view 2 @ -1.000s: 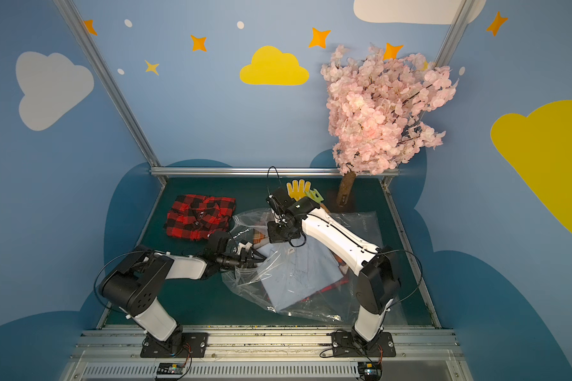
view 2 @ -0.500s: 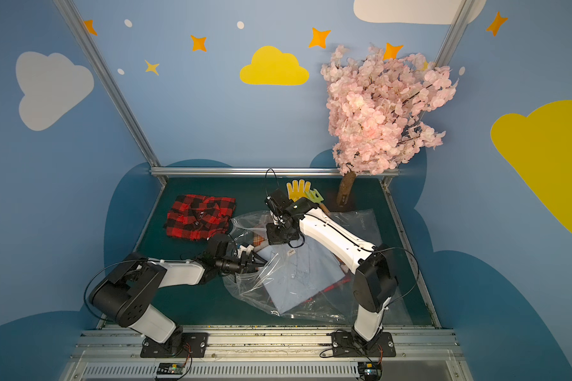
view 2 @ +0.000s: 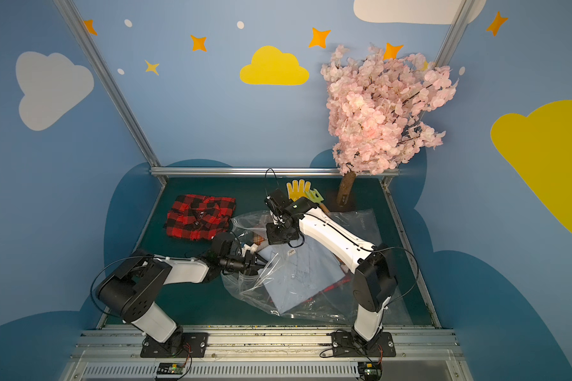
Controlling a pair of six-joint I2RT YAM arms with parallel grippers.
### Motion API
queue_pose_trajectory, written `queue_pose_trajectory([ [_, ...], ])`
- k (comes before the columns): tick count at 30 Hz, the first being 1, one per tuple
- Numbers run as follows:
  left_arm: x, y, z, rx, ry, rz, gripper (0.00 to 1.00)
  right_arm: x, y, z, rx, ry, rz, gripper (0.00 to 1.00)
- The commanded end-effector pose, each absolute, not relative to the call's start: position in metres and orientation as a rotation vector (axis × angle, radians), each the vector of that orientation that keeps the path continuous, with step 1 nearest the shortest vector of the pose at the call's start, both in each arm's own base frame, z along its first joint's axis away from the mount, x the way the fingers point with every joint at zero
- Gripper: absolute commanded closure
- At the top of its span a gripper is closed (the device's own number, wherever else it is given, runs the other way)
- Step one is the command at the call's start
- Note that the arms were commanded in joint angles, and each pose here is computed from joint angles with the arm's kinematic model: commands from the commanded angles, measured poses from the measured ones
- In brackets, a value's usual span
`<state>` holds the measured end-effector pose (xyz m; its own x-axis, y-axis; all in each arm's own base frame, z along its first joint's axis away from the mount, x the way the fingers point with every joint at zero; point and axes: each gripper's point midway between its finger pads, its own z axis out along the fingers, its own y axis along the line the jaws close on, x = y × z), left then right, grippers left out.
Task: Take the shirt out of the vacuum bag
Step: Take out the shirt from the vacuum bag.
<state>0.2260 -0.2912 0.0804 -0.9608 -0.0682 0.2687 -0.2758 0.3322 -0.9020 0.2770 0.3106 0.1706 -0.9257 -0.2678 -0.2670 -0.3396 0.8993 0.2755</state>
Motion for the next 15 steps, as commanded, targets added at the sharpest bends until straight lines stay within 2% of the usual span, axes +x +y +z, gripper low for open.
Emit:
queue_pose_trajectory([
  [1, 0.231, -0.296, 0.082, 0.279, -2.413, 1.718, 0.57, 0.276, 0.312, 0.173, -0.462, 2.847, 0.463, 1.0],
  [3, 0.233, -0.297, 0.085, 0.27, -2.412, 1.731, 0.64, 0.276, 0.312, 0.173, -0.462, 2.845, 0.462, 1.0],
  [15, 0.225, -0.296, 0.125, 0.167, -2.435, 1.786, 0.83, 0.278, 0.308, 0.173, -0.456, 2.845, 0.442, 1.0],
])
